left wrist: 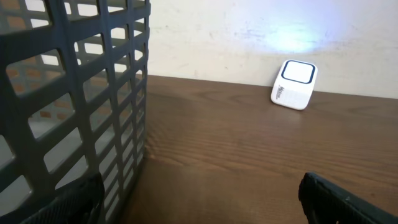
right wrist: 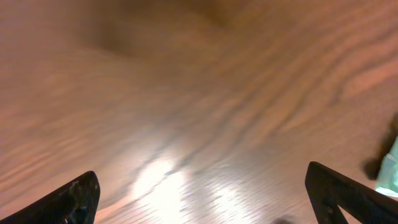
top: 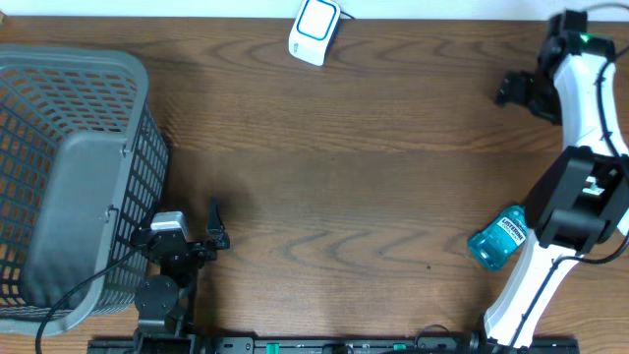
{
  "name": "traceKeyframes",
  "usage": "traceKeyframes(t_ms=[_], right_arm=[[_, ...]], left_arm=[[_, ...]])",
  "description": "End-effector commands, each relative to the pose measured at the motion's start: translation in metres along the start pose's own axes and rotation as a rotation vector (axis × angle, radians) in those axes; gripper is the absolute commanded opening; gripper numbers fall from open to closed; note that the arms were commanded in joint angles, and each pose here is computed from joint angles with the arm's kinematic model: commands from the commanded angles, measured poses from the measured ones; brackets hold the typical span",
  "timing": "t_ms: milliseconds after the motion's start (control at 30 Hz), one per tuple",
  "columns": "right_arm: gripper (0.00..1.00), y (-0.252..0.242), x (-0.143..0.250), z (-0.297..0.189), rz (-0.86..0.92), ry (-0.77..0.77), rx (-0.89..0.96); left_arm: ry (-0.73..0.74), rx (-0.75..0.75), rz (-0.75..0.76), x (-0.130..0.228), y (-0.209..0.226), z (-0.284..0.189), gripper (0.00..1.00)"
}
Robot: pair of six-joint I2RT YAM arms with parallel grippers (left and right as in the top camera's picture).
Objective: Scan the item barcode
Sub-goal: 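Lower the teal bottle at the right table edge and release it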
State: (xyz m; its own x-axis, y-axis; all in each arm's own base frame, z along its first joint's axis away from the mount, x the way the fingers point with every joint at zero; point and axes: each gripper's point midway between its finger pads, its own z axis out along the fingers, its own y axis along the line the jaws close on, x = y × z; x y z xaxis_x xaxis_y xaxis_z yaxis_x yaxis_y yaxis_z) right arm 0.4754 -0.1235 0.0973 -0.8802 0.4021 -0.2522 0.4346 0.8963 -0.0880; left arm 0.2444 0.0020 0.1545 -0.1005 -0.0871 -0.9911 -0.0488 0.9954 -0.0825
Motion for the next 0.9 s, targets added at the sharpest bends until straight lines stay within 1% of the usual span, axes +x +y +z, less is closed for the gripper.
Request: traceKeyframes(t_ms=[0, 67, 100, 200, 267, 333, 400, 433, 467, 500, 533, 567, 667, 700, 767, 867], right_arm=[[0.99, 0.032, -0.011, -0.066, -0.038, -0.139, -0.07], [0.99, 0.044, -0.01, -0.089, -0.06, -0.183, -0.092], [0.99, 0.054, -0.009, -0.112, -0.079, -0.227, -0.113], [0.99, 0.068, 0.002, -0.14, -0.111, -0.256, -0.142], [0.99, 0.078, 0.028, -0.151, -0.108, -0.202, -0.152], [0.99, 0.087, 0.068, -0.148, -0.099, -0.069, -0.12], [0.98, 0.09, 0.089, -0.144, -0.123, -0.004, -0.094], [0.84, 0.089, 0.109, -0.137, -0.161, 0.053, -0.04], [0.79, 0.087, 0.114, -0.135, -0.163, 0.066, -0.017], [0.27, 0.081, 0.128, -0.128, -0.157, 0.109, 0.045], [0.1, 0.078, 0.137, -0.123, -0.15, 0.14, 0.066], [0.01, 0.076, 0.149, -0.118, -0.151, 0.18, 0.087], [0.01, 0.071, 0.182, -0.096, -0.19, 0.284, 0.152], [0.01, 0.069, 0.203, -0.079, -0.225, 0.337, 0.188], [0.01, 0.063, 0.232, -0.054, -0.262, 0.4, 0.23], [0.01, 0.049, 0.261, -0.029, -0.262, 0.459, 0.284]], left_arm=[[0.05, -0.027, -0.003, 0.018, 0.006, 0.001, 1.0], [0.05, -0.026, -0.003, 0.018, 0.006, 0.001, 1.0], [0.05, -0.027, -0.003, 0.018, 0.006, 0.001, 1.0], [0.05, -0.026, -0.003, 0.018, 0.006, 0.001, 1.0], [0.05, -0.027, -0.003, 0.018, 0.006, 0.001, 1.0], [0.05, -0.027, -0.003, 0.018, 0.006, 0.001, 1.0], [0.05, -0.026, -0.003, 0.018, 0.006, 0.001, 1.0], [0.05, -0.026, -0.003, 0.018, 0.006, 0.001, 1.0], [0.05, -0.027, -0.003, 0.018, 0.006, 0.001, 1.0], [0.05, -0.027, -0.003, 0.018, 0.006, 0.001, 1.0], [0.05, -0.027, -0.003, 0.018, 0.006, 0.001, 1.0], [0.05, -0.026, -0.003, 0.018, 0.006, 0.001, 1.0], [0.05, -0.026, -0.003, 0.018, 0.006, 0.001, 1.0], [0.05, -0.026, -0.003, 0.018, 0.006, 0.001, 1.0], [0.05, -0.027, -0.003, 0.018, 0.006, 0.001, 1.0], [0.05, -0.027, -0.003, 0.018, 0.006, 0.001, 1.0]])
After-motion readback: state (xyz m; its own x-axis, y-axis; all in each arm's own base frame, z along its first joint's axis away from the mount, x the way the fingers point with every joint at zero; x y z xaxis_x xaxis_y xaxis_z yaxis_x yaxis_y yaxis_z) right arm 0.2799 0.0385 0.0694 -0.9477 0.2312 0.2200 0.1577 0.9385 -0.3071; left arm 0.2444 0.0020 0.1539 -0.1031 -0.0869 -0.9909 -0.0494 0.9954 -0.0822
